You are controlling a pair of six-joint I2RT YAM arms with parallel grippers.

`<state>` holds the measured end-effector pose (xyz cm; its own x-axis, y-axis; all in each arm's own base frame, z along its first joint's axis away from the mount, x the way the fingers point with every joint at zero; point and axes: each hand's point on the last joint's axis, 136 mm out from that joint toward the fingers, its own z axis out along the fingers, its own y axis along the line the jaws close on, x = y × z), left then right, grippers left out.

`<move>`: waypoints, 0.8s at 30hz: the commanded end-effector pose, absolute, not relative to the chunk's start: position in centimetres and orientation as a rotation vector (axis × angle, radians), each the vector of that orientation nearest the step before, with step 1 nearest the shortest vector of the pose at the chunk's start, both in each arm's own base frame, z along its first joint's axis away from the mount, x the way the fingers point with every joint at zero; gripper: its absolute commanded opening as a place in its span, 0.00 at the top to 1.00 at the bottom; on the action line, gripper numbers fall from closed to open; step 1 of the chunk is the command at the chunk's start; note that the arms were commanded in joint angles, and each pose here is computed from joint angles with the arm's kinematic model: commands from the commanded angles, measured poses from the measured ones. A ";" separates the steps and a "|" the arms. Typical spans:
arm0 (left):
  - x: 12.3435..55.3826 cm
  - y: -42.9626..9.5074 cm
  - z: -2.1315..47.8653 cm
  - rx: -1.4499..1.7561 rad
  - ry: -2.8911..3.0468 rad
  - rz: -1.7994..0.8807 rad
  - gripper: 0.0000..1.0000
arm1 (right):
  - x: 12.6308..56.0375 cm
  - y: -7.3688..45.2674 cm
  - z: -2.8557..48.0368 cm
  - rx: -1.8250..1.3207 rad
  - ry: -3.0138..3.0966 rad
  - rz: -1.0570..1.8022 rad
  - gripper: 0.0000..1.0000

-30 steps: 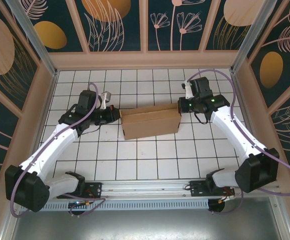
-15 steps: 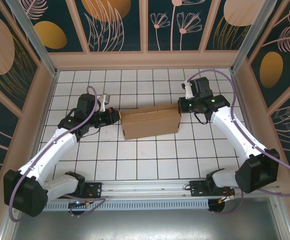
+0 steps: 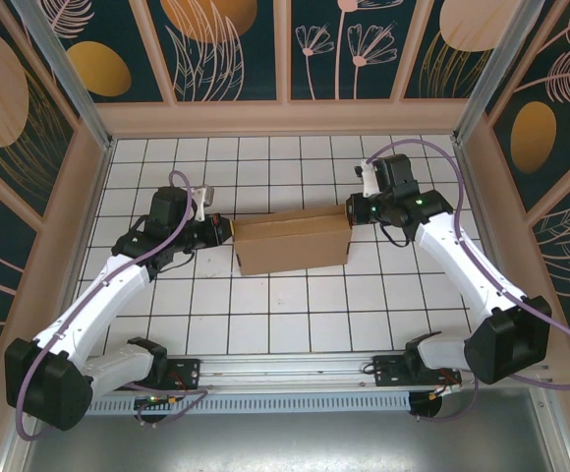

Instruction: Fold the paper box

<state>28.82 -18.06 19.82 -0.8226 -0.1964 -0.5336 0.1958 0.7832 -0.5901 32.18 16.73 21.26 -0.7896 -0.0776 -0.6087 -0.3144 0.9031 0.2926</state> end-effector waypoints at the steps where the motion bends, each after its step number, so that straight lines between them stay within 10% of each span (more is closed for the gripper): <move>1: 27.3 -16.5 15.8 -0.045 2.532 -0.769 1.00 | 31.8 16.6 20.8 -0.245 2.468 0.549 1.00; 24: 27.1 -16.8 16.1 -0.025 2.510 -0.798 1.00 | 30.2 17.4 18.0 -0.283 2.416 0.488 1.00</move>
